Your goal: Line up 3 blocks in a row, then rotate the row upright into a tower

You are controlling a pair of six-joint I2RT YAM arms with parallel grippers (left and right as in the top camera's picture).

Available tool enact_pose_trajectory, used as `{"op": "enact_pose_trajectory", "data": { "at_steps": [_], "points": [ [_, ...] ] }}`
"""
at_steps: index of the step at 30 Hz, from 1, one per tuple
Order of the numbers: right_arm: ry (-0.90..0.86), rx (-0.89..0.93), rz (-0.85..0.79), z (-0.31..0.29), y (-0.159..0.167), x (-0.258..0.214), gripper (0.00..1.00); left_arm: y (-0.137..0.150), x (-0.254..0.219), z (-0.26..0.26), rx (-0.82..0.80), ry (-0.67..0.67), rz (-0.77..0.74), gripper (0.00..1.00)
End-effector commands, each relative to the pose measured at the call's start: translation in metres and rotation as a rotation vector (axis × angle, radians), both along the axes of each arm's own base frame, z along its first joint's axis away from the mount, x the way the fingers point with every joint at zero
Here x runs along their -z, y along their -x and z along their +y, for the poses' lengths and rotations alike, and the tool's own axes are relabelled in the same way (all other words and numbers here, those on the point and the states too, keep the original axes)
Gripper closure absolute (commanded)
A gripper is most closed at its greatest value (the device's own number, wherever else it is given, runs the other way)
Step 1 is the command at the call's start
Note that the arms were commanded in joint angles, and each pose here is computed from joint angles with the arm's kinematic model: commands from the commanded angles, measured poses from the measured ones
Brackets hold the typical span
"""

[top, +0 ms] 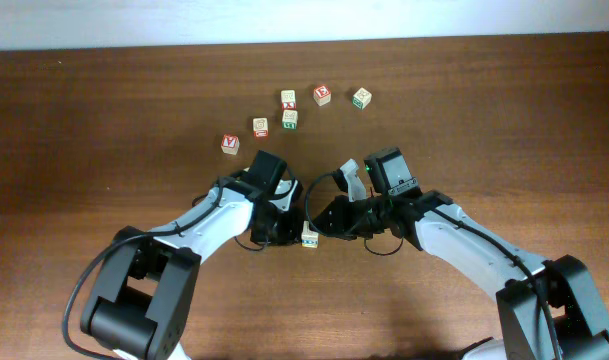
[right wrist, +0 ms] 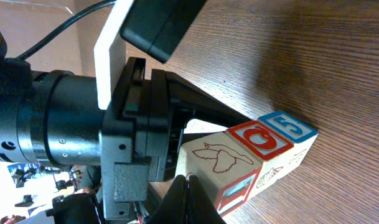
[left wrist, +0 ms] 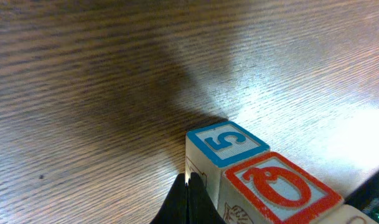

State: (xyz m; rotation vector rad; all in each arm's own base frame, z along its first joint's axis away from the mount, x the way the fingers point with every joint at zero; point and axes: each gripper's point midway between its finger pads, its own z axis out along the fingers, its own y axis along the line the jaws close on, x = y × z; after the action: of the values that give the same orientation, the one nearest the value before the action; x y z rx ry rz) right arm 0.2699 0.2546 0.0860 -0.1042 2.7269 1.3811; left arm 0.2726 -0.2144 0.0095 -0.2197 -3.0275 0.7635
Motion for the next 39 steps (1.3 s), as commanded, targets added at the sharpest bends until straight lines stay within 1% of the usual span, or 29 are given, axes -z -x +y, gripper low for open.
{"op": "enact_pose_trajectory", "data": {
  "at_steps": [1, 4, 6, 7, 10, 14, 15, 19, 22, 27, 32, 34, 36, 37, 38, 39],
  "points": [
    [0.096, 0.046, -0.003, -0.009, -0.003, 0.02, 0.96, -0.019, -0.006, 0.017, -0.091, 0.042, 0.007, 1.0],
    [0.081, 0.042, -0.018, -0.006, -0.007, 0.015, 0.95, -0.042, -0.014, 0.039, -0.17, 0.051, -0.014, 1.0],
    [0.062, 0.032, -0.022, -0.003, -0.008, 0.009, 0.94, -0.058, -0.032, 0.05, -0.187, 0.082, -0.07, 1.0],
    [0.055, 0.03, -0.025, -0.002, -0.009, 0.007, 0.9, -0.064, -0.043, 0.052, -0.185, 0.09, -0.109, 1.0],
    [0.041, 0.023, -0.029, 0.001, -0.01, 0.003, 0.88, -0.07, -0.063, 0.052, -0.175, 0.102, -0.174, 1.0],
    [0.022, 0.016, -0.05, 0.002, -0.01, -0.009, 0.87, -0.075, -0.086, 0.058, -0.187, 0.081, -0.26, 1.0],
    [0.018, 0.017, -0.059, 0.002, -0.01, -0.013, 0.85, -0.076, -0.088, 0.059, -0.188, 0.079, -0.267, 1.0],
    [0.009, 0.022, -0.092, 0.0, -0.007, -0.029, 0.84, -0.078, -0.086, 0.064, -0.197, 0.045, -0.281, 1.0],
    [0.006, 0.022, -0.099, -0.001, -0.005, -0.036, 0.85, -0.078, -0.086, 0.064, -0.198, 0.044, -0.282, 1.0],
    [-0.015, 0.028, -0.158, -0.001, -0.009, -0.058, 0.85, -0.083, -0.092, 0.063, -0.196, 0.05, -0.302, 1.0],
    [0.16, 0.053, -0.209, -0.023, -0.014, -0.066, 0.85, -0.094, -0.13, 0.061, -0.08, 0.032, -0.388, 1.0],
    [0.264, 0.07, -0.245, -0.037, -0.021, -0.077, 0.84, -0.104, -0.153, 0.072, -0.071, -0.044, -0.439, 1.0],
    [0.364, 0.097, -0.284, -0.052, -0.028, -0.092, 0.79, -0.11, -0.175, 0.086, -0.078, -0.13, -0.472, 1.0],
    [0.435, 0.127, -0.304, -0.064, -0.032, -0.104, 0.76, -0.112, -0.186, 0.098, -0.1, -0.2, -0.487, 1.0],
    [0.504, 0.162, -0.319, -0.078, -0.034, -0.117, 0.69, -0.114, -0.2, 0.11, -0.123, -0.266, -0.51, 0.96],
    [0.55, 0.186, -0.33, -0.087, -0.034, -0.127, 0.67, -0.115, -0.209, 0.118, -0.138, -0.309, -0.527, 0.89]
  ]
}}
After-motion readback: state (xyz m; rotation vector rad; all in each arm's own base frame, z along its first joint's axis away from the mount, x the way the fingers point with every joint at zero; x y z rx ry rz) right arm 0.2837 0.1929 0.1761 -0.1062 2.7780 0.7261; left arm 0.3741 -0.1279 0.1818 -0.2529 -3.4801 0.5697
